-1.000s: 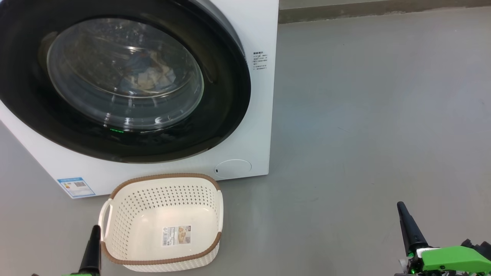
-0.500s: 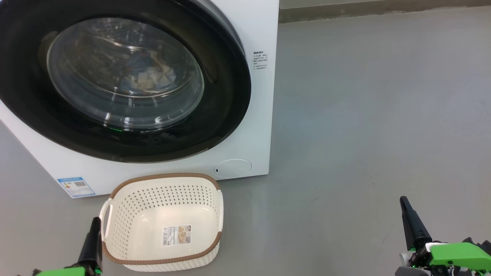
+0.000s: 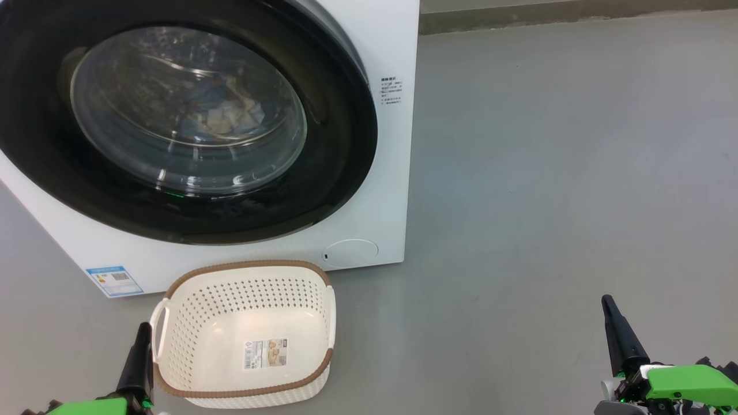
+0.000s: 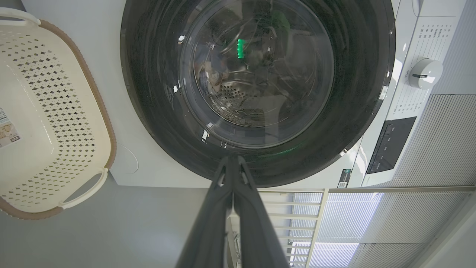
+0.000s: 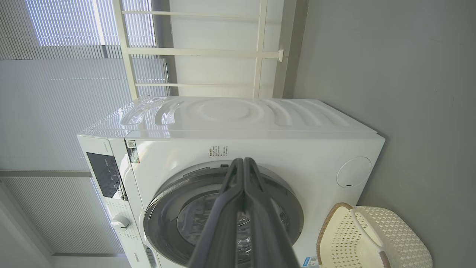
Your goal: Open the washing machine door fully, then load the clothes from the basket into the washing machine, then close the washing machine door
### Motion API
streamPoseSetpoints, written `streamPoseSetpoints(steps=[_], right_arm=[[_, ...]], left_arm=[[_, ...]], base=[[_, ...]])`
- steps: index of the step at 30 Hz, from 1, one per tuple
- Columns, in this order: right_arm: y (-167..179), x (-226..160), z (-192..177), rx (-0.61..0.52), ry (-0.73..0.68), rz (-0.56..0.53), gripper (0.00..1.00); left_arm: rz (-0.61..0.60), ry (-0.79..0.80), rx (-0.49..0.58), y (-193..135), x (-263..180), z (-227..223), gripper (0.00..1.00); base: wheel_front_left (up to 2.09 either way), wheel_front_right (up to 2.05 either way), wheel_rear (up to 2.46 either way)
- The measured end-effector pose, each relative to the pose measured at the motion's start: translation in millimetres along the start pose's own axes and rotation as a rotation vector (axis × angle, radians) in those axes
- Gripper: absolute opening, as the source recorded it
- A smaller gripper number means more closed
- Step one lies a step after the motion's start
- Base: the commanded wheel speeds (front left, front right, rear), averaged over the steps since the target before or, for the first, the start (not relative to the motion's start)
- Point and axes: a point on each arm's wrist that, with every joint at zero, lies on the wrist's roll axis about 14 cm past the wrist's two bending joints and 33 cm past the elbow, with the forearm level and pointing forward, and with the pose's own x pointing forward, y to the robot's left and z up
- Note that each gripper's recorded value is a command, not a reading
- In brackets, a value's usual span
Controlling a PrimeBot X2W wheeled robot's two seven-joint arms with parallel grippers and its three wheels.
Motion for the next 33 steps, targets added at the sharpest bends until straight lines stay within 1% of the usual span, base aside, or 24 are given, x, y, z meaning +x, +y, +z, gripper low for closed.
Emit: streamPoseSetpoints(steps=[33], right_arm=[[0.0, -0.1, 1.1, 0.003, -0.004, 0.0, 0.0]], left_arm=[[0.0, -0.002, 0.0, -0.1, 0.0, 0.9, 0.0]], base=[[0.0, 0.0, 0.0]])
